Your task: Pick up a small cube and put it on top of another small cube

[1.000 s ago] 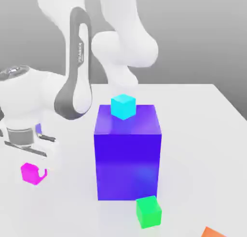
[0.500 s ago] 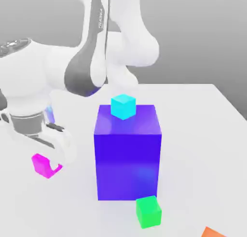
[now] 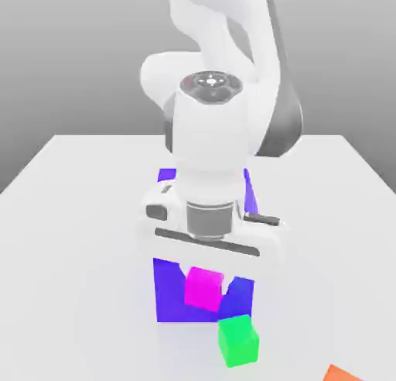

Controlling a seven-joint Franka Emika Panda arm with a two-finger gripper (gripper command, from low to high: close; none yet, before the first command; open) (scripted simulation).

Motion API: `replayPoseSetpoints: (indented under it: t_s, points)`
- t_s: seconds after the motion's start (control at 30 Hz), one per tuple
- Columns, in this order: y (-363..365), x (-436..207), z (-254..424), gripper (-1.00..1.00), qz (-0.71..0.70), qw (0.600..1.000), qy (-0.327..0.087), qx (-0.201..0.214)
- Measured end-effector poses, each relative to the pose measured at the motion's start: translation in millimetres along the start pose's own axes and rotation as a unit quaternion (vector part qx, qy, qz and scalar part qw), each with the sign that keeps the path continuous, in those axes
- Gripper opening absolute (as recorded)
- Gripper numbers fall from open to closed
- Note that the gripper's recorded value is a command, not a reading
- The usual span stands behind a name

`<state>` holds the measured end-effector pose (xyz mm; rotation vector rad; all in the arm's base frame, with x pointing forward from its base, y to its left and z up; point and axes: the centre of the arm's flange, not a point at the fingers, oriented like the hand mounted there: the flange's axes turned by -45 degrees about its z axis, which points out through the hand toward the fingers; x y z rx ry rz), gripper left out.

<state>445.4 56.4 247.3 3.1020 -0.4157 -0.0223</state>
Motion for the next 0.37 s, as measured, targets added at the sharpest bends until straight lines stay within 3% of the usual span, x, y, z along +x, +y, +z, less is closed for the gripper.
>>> replayPoseSetpoints:
  t_s: [0.23, 0.27, 0.37]
  points:
    - [-6.3, -5.0, 58.2, -1.0, 0.008, 1.0, 0.007, 0.007]
    - [-6.4, -5.5, 65.5, 1.0, 0.008, 1.0, 0.007, 0.007]
    - [-6.4, -5.5, 65.5, 1.0, 0.008, 1.0, 0.007, 0.007]
